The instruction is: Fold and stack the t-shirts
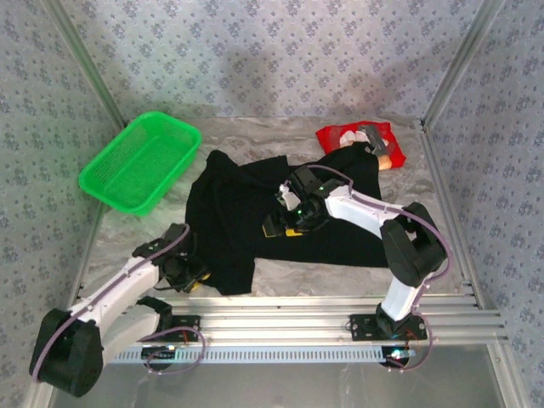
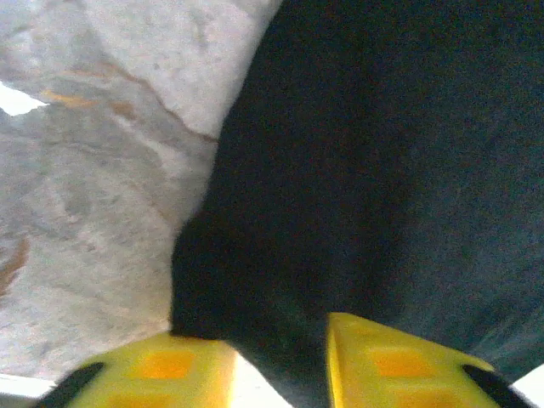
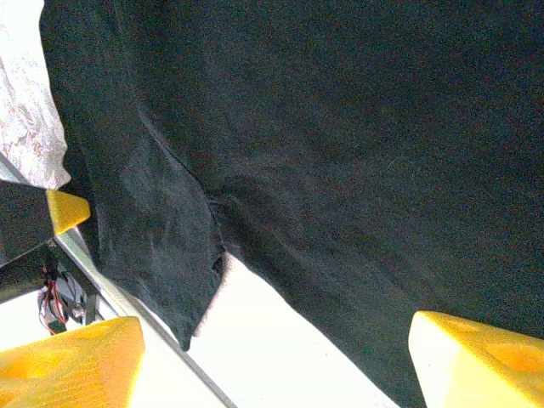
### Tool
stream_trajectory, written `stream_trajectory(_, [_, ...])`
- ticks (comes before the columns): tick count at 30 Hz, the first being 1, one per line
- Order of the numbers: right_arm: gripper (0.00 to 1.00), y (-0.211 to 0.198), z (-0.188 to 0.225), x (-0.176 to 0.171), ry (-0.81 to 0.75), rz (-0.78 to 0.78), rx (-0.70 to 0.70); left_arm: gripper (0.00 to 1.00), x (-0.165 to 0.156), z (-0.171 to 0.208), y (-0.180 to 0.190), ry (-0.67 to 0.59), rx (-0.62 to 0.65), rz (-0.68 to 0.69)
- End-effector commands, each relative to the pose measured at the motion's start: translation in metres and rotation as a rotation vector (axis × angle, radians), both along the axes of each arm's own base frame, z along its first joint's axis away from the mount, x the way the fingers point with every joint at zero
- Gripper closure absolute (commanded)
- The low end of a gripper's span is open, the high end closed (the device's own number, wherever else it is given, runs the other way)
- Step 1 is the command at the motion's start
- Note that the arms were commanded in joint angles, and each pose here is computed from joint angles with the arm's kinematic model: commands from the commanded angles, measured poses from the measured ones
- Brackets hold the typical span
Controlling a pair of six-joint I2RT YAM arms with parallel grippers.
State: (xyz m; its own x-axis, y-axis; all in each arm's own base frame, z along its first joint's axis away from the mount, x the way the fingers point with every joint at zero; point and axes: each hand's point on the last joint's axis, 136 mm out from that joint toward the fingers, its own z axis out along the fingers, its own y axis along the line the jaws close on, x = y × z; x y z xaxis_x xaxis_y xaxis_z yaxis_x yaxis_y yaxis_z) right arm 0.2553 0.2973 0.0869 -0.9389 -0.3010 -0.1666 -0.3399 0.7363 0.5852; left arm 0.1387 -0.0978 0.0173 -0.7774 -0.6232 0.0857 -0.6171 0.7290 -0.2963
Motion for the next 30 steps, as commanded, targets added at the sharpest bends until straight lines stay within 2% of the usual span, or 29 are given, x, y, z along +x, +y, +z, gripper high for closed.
stream_trajectory(1, [0.17,-0.002,0.007,-0.002,-0.005,0.012,0.019,0.85,0.021,0.006,-0.013,-0.046,-0.036,0.001])
stream_trajectory(5, [0.17,-0.004,0.006,-0.001,-0.007,0.005,0.009,0.92,0.039,0.03,-0.017,-0.111,-0.038,-0.023])
stream_trajectory(10, [0.18,-0.006,0.005,0.0,-0.006,0.0,0.006,0.94,0.064,0.064,-0.032,-0.177,-0.07,-0.08])
stream_trajectory(15, [0.18,-0.009,0.003,0.002,0.001,-0.007,0.002,0.93,0.078,0.065,-0.044,-0.167,-0.078,-0.13])
stream_trajectory(26, [0.18,-0.014,0.0,-0.001,0.013,-0.02,-0.005,0.88,0.126,0.069,-0.086,-0.176,-0.123,-0.256])
stream_trajectory(30, [0.19,-0.012,-0.002,-0.003,0.02,-0.025,-0.002,0.74,0.146,0.081,-0.113,-0.236,-0.235,-0.248])
